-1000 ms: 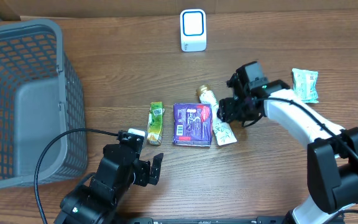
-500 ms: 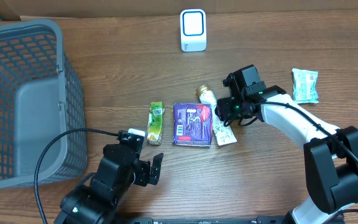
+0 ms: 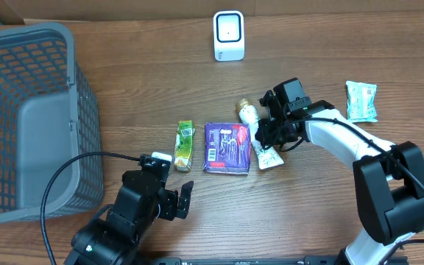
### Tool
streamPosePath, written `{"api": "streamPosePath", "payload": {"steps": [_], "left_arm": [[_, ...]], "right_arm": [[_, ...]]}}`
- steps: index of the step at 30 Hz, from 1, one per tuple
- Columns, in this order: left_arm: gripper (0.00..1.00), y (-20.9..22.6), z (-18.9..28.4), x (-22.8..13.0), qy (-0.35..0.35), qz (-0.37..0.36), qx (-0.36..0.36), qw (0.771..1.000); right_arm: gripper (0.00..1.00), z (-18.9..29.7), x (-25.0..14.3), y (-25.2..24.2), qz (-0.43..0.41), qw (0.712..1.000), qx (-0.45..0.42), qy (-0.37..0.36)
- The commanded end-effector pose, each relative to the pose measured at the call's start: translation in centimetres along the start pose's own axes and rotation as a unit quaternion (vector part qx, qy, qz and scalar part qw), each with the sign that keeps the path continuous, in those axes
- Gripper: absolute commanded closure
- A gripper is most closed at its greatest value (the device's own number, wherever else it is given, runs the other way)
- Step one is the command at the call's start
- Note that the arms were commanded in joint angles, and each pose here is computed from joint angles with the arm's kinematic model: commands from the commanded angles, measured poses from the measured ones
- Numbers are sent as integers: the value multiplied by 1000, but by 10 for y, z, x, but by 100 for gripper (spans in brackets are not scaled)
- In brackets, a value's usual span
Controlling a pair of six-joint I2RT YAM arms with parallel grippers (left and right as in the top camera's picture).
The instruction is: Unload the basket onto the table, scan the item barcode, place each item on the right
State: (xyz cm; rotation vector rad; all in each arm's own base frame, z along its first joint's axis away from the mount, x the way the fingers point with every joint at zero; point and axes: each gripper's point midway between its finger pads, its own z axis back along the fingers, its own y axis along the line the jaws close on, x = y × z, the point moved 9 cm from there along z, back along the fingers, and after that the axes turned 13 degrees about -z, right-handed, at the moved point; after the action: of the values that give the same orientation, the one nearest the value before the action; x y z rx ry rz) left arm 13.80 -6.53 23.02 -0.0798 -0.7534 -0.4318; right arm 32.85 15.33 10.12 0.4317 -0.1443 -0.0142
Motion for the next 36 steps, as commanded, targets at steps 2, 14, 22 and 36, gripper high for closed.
{"api": "streamPosePath", "payload": {"steps": [2,14,22,36], "left_arm": [[1,0,0,-1,-1,-11,4,1000],[1,0,0,-1,0,-11,4,1000],[0,0,0,-1,0,-11,4,1000],[0,0,0,-1,0,-11,4,1000]], "right_arm": [[96,1,2,-9,-22,999,-9,25],[96,92,47,-7,-75,981,170,62],[96,111,53,-20,-81,956,275,56],[91,40,31,-46,-114,953,255,118]]}}
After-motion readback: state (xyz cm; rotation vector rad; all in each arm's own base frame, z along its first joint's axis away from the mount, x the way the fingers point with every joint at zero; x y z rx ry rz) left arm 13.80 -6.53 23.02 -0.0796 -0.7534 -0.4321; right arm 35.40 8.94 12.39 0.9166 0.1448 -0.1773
